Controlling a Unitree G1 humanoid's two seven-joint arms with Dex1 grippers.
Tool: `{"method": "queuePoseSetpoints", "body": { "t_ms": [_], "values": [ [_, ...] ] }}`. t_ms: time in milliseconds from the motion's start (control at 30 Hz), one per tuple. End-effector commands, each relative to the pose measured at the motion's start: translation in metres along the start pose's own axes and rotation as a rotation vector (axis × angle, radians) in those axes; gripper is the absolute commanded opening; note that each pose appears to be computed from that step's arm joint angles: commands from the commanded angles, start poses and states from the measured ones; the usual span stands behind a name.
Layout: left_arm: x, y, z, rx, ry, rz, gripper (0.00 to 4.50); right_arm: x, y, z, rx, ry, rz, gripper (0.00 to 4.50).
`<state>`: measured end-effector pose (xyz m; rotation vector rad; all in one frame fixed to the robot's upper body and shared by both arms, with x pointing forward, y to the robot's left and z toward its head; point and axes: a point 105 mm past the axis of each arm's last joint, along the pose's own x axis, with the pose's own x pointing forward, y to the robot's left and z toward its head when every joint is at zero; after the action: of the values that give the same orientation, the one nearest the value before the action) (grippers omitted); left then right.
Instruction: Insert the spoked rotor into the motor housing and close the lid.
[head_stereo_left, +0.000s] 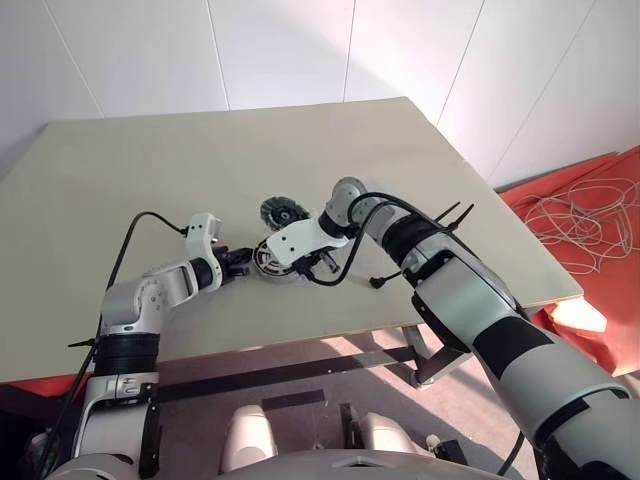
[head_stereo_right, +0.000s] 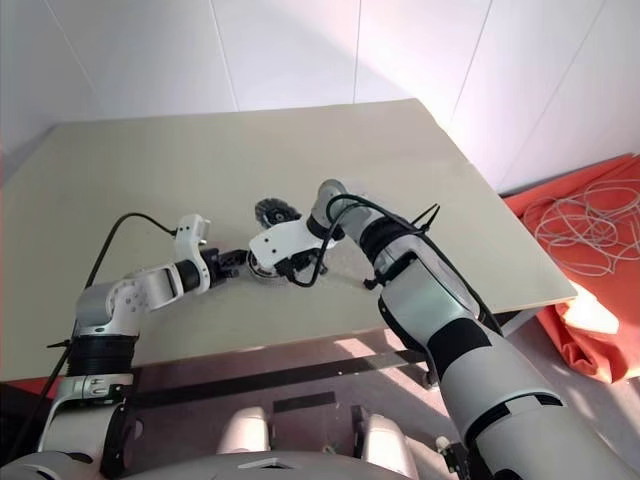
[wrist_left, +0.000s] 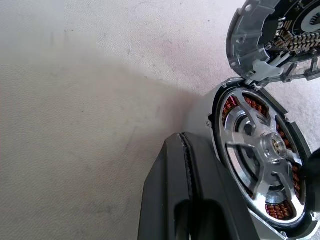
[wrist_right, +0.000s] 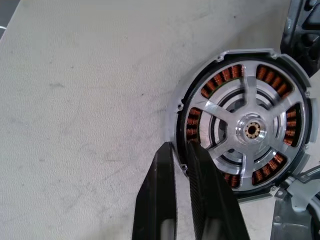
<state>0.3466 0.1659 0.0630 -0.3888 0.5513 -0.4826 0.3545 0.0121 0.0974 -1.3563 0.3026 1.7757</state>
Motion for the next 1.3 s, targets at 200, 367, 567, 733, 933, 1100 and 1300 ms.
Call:
{"method": "queuePoseSetpoints", "body": {
  "t_ms": [200, 367, 567, 733, 933, 1100, 1300],
  "values": [
    [0.0, -0.005, 0.013, 0.028, -0.044, -0.018, 0.0, -0.011, -0.007, 0.001, -0.016, 0.012, -0.028, 0.04],
    [0.0, -0.006, 0.013, 0.028, -0.045, -0.018, 0.0, -0.012, -0.007, 0.001, -0.016, 0.01, -0.028, 0.04],
    [0.001, -0.006, 0.013, 0.025, -0.045, -0.019, 0.0, -0.016, -0.008, -0.001, -0.012, 0.011, -0.042, 0.04],
    [0.002, -0.006, 0.011, 0.018, -0.045, -0.019, 0.0, -0.023, 0.001, -0.005, 0.033, -0.02, -0.003, 0.04],
    [0.004, -0.006, 0.01, 0.011, -0.044, -0.021, 0.0, -0.032, 0.015, -0.007, 0.092, -0.035, 0.042, 0.04],
    [0.007, -0.007, 0.009, 0.006, -0.045, -0.027, 0.0, -0.036, 0.023, -0.006, 0.233, -0.045, 0.046, 0.04],
    [0.008, -0.009, 0.006, 0.001, -0.045, -0.031, 0.0, -0.033, 0.022, 0.007, 0.508, -0.11, 0.018, 0.04]
  ]
}}
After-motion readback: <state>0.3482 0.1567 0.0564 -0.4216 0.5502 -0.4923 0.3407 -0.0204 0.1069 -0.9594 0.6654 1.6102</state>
